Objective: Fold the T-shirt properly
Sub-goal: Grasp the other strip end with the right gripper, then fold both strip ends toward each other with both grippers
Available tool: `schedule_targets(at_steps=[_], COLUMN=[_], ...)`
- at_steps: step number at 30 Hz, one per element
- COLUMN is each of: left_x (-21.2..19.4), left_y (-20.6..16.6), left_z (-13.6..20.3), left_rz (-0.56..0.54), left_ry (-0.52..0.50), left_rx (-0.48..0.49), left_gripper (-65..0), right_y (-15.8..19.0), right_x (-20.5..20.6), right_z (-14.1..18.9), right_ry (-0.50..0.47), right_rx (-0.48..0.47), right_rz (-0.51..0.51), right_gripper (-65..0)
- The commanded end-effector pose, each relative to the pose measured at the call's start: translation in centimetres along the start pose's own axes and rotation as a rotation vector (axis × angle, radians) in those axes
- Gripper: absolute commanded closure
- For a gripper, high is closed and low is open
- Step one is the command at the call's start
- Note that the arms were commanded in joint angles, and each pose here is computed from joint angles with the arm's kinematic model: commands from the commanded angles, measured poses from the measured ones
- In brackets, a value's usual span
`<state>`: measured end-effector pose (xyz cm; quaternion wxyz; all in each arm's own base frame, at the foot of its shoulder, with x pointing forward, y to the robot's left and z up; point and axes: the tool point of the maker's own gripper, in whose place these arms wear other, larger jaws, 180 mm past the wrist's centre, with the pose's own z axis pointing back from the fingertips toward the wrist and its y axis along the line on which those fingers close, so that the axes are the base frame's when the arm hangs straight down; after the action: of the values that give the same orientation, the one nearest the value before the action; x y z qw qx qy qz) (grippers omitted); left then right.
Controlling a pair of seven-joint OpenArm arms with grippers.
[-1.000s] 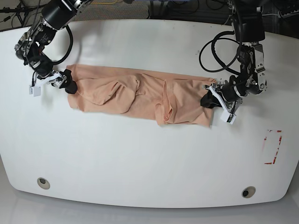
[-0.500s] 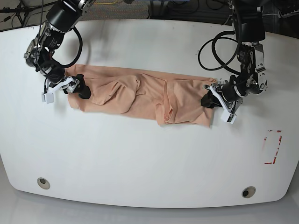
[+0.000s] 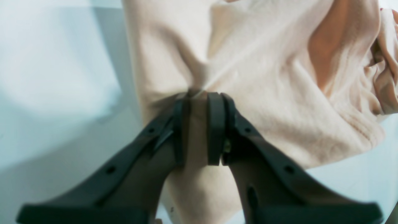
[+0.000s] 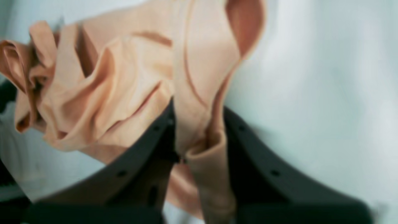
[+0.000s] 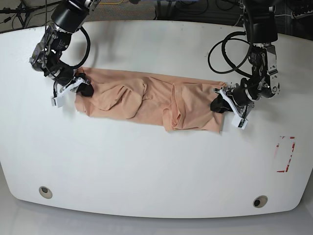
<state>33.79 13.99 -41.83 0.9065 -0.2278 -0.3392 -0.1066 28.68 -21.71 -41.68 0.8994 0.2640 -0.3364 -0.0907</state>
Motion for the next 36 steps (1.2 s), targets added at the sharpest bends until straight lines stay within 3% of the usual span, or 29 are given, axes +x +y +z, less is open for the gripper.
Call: schedule_targets(at_steps=[1,7,14,23,36], left_x=[-2.9,-3.9,-4.9,-4.4,-4.8], left_y=[1.7,2.1,0.7,-1.8,-6.4], left_z=[0.4,0.1,-1.1,-2.7,-5.3], left_rz=[-0.027,-0.080,-0.148,-0.131,-0.092], left_ry=[0.146,0.208,0.272,0.255,0.272], left_rx=[0.082,0.131,0.140,0.094,0.057], left_gripper=[-8.9,-8.9,-8.9,-8.9,-8.9], right_y=[0.8,2.4,6.7,13.2,24.1], right_x=[3.5,4.9,6.1,6.0,5.9], right_z=[1.6,3.9,5.5,4.0,0.9], right_ry=[-0.084,-0.123,-0.161,-0.150,-0.170], right_rx=[-0.021,-0.079,-0.087,0.024,0.275], right_rz=[0.106,0.223,0.341,0.435,0.518], right_gripper=[0.0,0.0,0.0,0.0,0.0])
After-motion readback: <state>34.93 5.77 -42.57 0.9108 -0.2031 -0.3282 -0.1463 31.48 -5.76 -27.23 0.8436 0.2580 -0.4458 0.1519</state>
